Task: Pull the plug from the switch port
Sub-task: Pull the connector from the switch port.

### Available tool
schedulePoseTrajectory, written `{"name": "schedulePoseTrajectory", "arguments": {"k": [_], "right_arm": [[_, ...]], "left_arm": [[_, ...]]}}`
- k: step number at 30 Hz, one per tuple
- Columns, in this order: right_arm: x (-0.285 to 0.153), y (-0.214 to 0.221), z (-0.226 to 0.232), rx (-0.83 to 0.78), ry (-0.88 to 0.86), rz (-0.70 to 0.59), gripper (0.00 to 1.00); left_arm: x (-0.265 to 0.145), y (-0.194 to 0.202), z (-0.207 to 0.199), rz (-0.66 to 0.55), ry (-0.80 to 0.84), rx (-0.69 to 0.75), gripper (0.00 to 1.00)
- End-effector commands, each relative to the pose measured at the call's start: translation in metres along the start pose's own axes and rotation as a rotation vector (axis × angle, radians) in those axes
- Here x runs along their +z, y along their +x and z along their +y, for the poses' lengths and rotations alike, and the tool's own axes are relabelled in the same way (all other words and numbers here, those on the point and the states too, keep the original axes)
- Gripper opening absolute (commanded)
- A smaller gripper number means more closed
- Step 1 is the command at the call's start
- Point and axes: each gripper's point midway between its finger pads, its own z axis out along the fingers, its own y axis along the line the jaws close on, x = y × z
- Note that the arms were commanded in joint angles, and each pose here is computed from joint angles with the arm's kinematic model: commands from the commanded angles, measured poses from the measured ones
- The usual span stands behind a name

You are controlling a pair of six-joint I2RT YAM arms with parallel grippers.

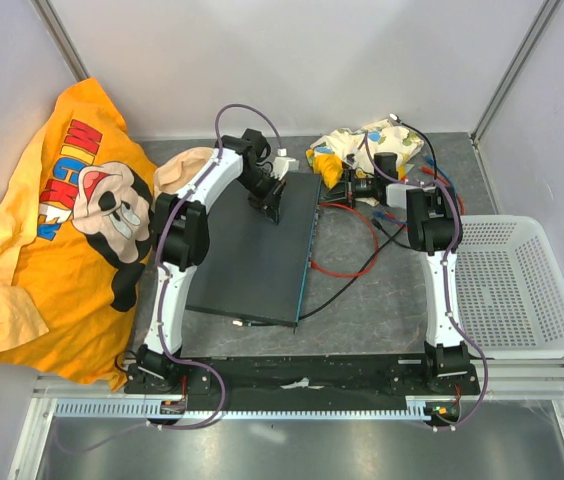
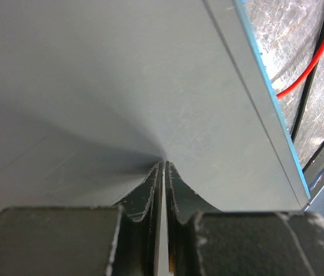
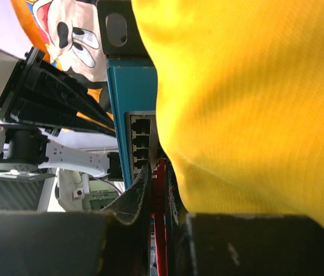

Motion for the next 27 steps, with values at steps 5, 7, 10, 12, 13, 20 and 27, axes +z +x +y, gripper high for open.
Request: {"name": "schedulePoseTrajectory", "arguments": {"k": [5,7,10,12,13,20,27], "right_arm": [[-0.001,0.019,-0.067,0.008,0.114,-0.022,0.0],[0.0,0.019,-0.064,0.009,0.087,-0.005,0.0],[0.001,0.019,-0.059,-0.004,0.053,0.016,0.0],[0.001,0.02,-0.06,-0.004,0.051,0.016,0.0],[0.001,0.021,-0.059,-0.004,0.05,0.019,0.0],[-0.02,0.024,-0.059,0.033,0.054,-0.015,0.0],[-0.045,0.036,-0.068,0.082,0.072,-0.046,0.0]], "left_arm": [[0.017,0.011,0.003,0.047,-0.01,0.041,0.12],[0.017,0.011,0.004,0.048,-0.011,0.038,0.12],[0.018,0.011,0.004,0.048,-0.011,0.034,0.12],[0.018,0.011,0.004,0.048,-0.011,0.032,0.12],[0.018,0.013,0.004,0.051,-0.012,0.032,0.12],[0.014,0.007,0.005,0.039,-0.023,0.053,0.12],[0.021,0.007,0.005,0.042,-0.006,0.038,0.12]]}}
